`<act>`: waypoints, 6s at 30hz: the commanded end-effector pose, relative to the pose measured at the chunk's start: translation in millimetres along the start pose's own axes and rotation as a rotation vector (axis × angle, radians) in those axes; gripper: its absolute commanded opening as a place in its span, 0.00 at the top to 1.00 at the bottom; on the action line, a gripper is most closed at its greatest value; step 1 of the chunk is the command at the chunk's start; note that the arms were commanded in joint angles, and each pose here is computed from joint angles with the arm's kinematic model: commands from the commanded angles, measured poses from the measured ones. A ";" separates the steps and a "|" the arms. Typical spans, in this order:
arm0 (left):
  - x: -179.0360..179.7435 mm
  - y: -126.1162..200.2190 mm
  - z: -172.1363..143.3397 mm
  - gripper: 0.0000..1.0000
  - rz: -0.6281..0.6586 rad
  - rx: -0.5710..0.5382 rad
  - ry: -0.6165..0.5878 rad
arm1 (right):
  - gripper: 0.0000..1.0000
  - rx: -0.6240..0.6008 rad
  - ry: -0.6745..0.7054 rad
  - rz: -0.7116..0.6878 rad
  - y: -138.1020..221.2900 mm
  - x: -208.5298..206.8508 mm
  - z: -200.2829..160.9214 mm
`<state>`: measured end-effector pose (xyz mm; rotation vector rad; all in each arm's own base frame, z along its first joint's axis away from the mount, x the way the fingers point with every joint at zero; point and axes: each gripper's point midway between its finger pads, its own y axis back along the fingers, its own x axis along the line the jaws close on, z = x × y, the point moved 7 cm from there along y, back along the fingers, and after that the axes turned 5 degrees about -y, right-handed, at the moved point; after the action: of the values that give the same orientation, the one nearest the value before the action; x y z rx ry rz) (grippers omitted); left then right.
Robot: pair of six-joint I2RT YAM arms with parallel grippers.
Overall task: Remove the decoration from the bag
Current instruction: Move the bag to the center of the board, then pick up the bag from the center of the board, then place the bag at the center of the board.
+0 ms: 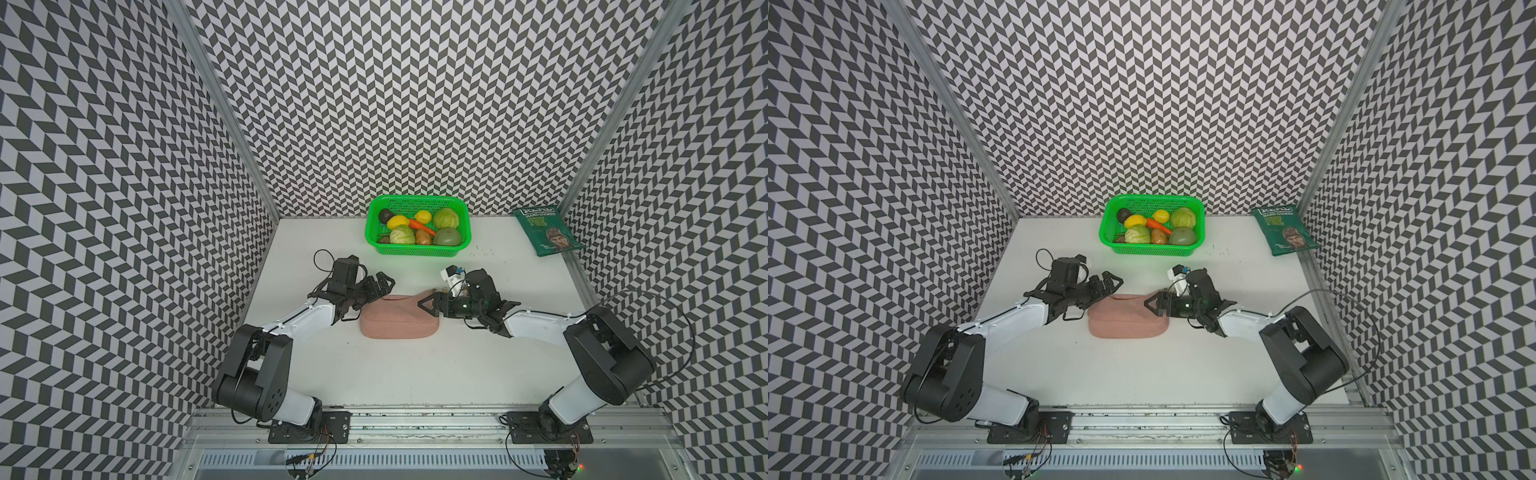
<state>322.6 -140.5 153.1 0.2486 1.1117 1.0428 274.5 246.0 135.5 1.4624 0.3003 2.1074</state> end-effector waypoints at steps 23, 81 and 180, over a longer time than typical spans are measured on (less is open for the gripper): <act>-20.6 70.7 91.1 0.00 0.086 -0.279 -0.157 | 0.07 -0.215 0.144 -0.121 29.4 32.9 38.1; 36.3 -6.6 -12.8 0.73 0.123 0.188 -0.147 | 0.75 0.099 0.118 -0.053 -46.7 -12.7 30.1; -88.7 50.0 -36.6 0.09 -0.259 -0.023 0.162 | 1.00 -0.646 0.654 -0.046 28.7 107.6 -36.9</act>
<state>270.8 -195.5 213.5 -0.0122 1.2278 0.8784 202.1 281.0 179.5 0.4388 0.0658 2.2646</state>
